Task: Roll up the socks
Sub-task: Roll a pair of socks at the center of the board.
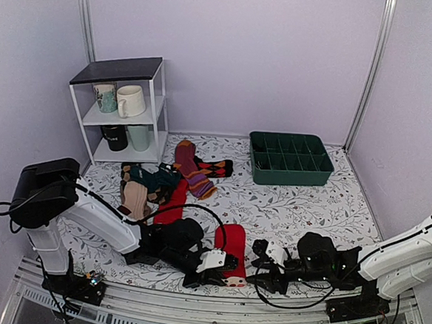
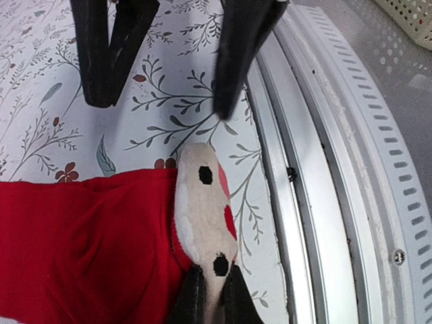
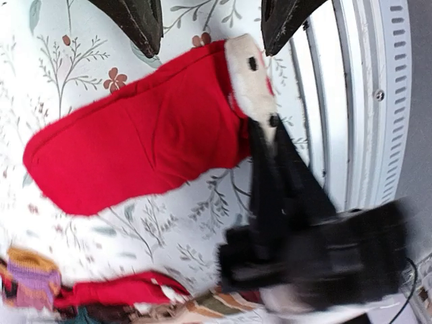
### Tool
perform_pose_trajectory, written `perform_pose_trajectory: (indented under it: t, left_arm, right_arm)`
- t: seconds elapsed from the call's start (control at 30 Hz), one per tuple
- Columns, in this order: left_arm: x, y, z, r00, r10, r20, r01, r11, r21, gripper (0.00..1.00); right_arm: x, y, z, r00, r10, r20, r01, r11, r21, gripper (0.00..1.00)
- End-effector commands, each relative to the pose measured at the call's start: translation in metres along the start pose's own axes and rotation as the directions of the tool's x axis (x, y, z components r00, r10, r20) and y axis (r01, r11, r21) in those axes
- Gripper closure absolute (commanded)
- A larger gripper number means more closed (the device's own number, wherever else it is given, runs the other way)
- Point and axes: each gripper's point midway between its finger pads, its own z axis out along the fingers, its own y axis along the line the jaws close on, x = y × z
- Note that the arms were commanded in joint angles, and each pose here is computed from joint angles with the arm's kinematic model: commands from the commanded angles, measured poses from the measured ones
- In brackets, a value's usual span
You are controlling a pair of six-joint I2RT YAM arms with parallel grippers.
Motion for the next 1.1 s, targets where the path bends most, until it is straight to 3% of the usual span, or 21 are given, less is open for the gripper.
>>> perform_pose_trajectory:
  t: [0.0,0.33,0.7,0.93,1.07]
  left_arm:
    - [0.076,-0.025,0.003,0.958,-0.154,-0.242,0.185,0.976,0.113,1.0]
    - [0.08,-0.025,0.002,0.949,-0.178,-0.259,0.215,0.969,0.123,1.0]
    - [0.081,-0.026,0.003,0.949,-0.18,-0.261,0.219,0.967,0.129,1.0]
    - [0.081,-0.026,0.004,0.949,-0.177,-0.26,0.217,0.967,0.132,1.0]
    - [0.082,-0.026,0.005,0.947,-0.18,-0.266,0.222,0.965,0.137,1.0]
  right_arm:
    - [-0.023,-0.002,-0.008,0.966,-0.238,0.099,0.225,0.966,0.124,0.48]
    - [0.006,0.022,0.028,0.916,-0.393,-0.078,0.398,0.913,0.086,0.49]
    - [0.015,0.032,0.035,0.914,-0.392,-0.108,0.396,0.918,0.016,0.6]
    - [0.026,0.032,0.042,0.918,-0.367,-0.148,0.372,0.928,0.004,0.61]
    - [0.031,0.033,0.045,0.925,-0.337,-0.172,0.342,0.94,-0.006,0.8]
